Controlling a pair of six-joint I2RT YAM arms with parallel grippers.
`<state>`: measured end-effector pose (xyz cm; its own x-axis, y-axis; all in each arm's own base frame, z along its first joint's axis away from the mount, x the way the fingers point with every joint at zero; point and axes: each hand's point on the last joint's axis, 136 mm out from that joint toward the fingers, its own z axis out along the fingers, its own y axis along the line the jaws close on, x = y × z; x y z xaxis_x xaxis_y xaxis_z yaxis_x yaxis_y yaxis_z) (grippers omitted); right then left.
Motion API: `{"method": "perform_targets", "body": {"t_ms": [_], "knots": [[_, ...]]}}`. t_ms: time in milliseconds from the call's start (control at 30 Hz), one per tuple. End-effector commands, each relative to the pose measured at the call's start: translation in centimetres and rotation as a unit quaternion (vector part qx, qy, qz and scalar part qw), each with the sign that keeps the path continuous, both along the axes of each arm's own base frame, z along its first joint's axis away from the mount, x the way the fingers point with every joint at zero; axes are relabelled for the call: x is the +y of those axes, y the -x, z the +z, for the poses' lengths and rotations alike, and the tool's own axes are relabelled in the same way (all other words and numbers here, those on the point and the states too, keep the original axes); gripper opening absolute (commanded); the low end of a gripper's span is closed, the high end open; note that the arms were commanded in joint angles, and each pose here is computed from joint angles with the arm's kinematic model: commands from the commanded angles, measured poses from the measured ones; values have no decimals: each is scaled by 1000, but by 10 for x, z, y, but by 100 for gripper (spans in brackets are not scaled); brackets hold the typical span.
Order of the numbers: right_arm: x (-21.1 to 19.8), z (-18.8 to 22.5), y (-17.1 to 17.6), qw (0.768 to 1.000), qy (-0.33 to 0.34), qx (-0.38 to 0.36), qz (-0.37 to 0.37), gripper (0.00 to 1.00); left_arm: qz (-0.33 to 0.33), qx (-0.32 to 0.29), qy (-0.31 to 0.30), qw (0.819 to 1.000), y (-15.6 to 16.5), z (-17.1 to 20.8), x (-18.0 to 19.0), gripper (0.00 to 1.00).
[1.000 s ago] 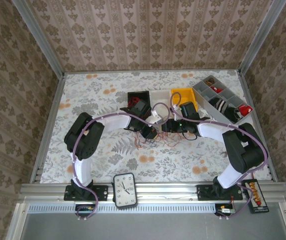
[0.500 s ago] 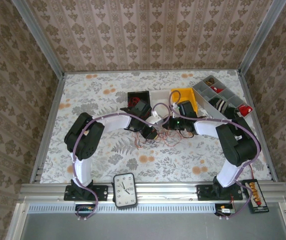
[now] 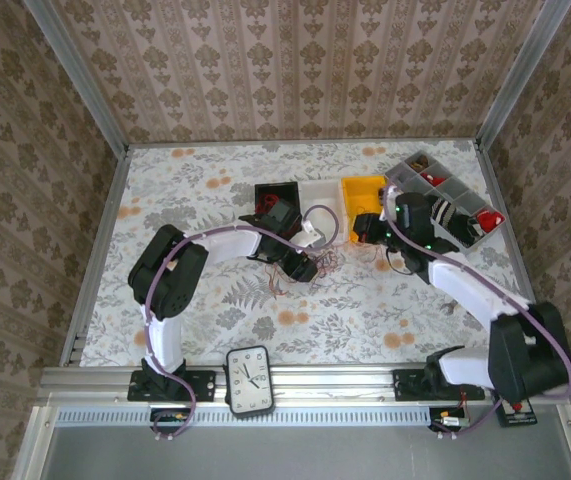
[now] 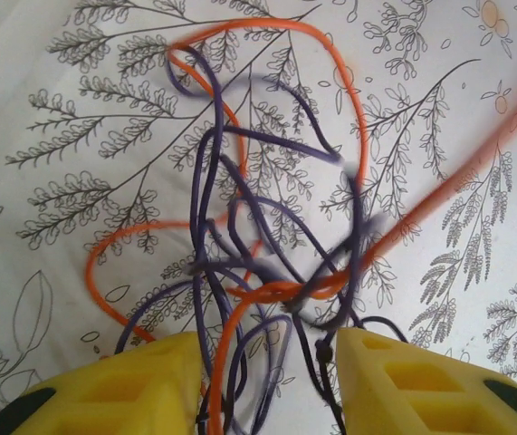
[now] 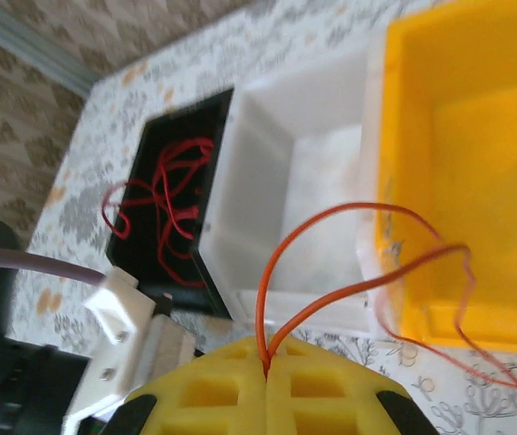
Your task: Untangle the cables
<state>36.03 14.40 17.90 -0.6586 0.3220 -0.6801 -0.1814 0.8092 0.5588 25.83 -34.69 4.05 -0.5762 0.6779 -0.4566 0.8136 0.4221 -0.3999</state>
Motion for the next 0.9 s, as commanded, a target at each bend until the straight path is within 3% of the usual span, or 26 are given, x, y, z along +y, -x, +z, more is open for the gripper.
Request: {"method": "perform_targets", "body": {"t_ms": [0,167,467,633,767,867], "knots": [[-24,13,9,999,31,-2,-40,0,1,15,-5,1000,3,-4,6,42],[-33,61,12,997,31,-53,-53,0,2,21,-6,1000,3,-10,6,31],[-52,165,10,982,42,-164,-81,0,10,35,-28,999,7,-31,14,30],[-51,160,-10,984,48,-148,-80,0,22,12,-14,1000,4,-19,15,30],[-43,136,-36,989,39,-119,-73,0,40,-22,10,999,-9,7,9,48],[-35,116,-57,992,27,-100,-65,0,62,-64,40,995,-23,35,4,56]]}}
